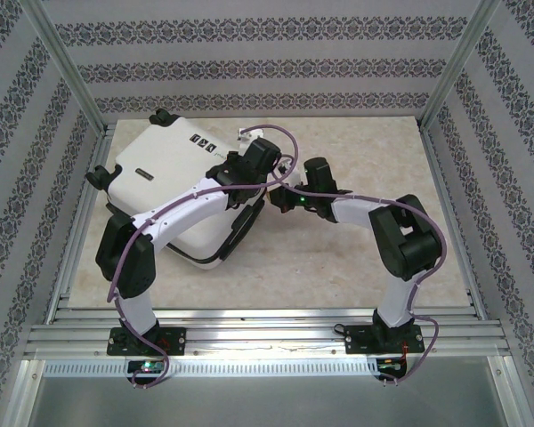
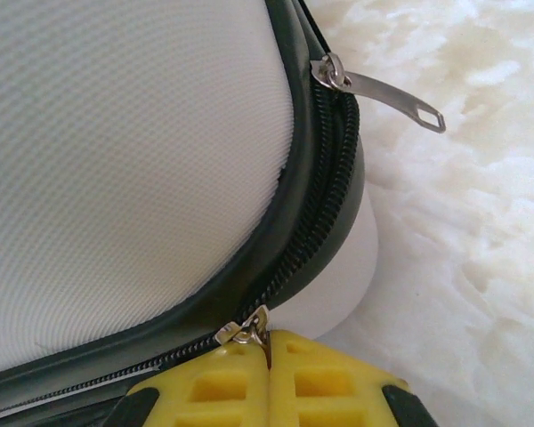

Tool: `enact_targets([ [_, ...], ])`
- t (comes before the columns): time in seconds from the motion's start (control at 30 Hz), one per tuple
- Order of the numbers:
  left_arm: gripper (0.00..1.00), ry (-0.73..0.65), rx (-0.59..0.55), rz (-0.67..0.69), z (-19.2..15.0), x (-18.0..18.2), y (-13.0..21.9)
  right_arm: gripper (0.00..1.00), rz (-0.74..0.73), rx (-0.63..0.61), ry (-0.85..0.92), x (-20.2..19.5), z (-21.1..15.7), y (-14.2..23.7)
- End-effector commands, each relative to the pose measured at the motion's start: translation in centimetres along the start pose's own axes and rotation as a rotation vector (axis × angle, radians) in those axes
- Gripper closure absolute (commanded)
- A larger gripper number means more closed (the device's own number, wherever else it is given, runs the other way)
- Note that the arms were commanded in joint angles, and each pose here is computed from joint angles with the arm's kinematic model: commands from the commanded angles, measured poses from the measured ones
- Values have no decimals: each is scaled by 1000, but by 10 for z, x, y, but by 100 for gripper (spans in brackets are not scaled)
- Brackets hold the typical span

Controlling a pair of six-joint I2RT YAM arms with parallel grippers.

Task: Pack the luggage

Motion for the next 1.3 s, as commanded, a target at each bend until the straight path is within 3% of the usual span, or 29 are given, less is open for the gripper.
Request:
enact_targets([
  [0.0,52,-340,533,19,-144,13,2,100,-203,-342,101,-46,94,41],
  [0.47,52,-311,549,-27,-156,8,5,100,-452,-441,44,-78,125,46],
  [0.73,53,-303,548,-63,-160,3,12,100,-104,-380,127,-26,90,39],
  [1.0,54,-277,591,-55,-203,15,46,100,-19,-313,113,16,31,48],
  [1.17,54,-253,649,31,-235,48,81,100,24,-260,106,58,-19,55],
  [1.27,54,-226,648,83,-233,70,99,100,62,-239,107,77,-33,55],
])
Point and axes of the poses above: each hand's point on the last joint's axis, 136 mm out from that joint toward the fingers, its own y axis back along the fingers, its own x axis along the line the jaws close on, z = x × y, the point moved 4 cm from there along y, back along the fingers, and after that the axes turned 6 degrees about -y, right-handed, at the moved point
